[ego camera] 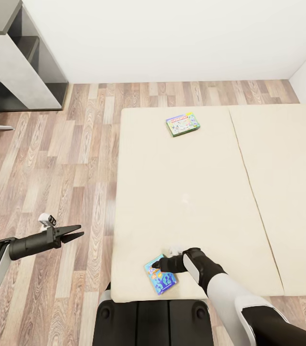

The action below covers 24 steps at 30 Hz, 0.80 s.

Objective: Put all the toys in the child's room - the three board games (two on the bed and one on the table), the two jigsaw puzzles on the table, and the tennis ball on the table - inside the toy box on the table in the child's room.

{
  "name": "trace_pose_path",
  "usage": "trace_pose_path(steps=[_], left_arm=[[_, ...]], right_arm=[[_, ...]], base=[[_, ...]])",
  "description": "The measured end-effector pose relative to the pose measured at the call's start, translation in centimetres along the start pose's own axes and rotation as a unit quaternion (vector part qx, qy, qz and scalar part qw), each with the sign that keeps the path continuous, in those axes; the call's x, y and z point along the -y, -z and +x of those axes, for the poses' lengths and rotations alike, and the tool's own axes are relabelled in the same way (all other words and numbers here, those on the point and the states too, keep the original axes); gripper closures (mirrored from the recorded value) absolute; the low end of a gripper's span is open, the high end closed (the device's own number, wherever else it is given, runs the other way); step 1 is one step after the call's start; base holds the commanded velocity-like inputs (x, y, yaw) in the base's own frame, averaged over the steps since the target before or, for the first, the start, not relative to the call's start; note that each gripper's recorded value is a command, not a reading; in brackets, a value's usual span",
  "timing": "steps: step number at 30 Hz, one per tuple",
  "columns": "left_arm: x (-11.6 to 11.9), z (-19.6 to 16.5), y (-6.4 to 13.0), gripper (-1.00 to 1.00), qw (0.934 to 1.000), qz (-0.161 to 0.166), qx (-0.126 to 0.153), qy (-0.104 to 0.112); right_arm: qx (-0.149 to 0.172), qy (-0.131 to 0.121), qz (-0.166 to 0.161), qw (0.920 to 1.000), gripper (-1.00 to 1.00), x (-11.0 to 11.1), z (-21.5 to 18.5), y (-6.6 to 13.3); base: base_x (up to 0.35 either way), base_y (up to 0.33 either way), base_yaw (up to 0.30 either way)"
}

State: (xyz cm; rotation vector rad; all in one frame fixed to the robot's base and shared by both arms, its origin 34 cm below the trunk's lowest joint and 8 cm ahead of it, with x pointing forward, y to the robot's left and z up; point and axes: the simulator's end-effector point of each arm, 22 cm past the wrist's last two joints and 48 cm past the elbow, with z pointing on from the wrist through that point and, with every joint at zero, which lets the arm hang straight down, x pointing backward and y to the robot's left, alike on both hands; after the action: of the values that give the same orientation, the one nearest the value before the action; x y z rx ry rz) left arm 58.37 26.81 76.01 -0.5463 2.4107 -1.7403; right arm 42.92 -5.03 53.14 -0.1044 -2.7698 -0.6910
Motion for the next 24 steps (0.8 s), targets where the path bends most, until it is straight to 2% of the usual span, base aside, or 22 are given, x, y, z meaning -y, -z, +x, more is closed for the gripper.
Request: trace_pose_path(steps=[8,24], left_arm=[[0.0,0.0,0.0,-1.0,1.0,0.0,0.0,0.0],[0.0,0.0,0.0,-1.0,1.0,0.0,0.0,0.0]], right_arm=[[-0.022,-0.005,0.027,0.9994,-1.0,1.2,0.9,0.1],[-0.025,-0.006,0.031,0.9992,-1.0,1.4,1.1,0.1]], base=[[0.0,0.0,0.0],[0.0,0.006,0.0]])
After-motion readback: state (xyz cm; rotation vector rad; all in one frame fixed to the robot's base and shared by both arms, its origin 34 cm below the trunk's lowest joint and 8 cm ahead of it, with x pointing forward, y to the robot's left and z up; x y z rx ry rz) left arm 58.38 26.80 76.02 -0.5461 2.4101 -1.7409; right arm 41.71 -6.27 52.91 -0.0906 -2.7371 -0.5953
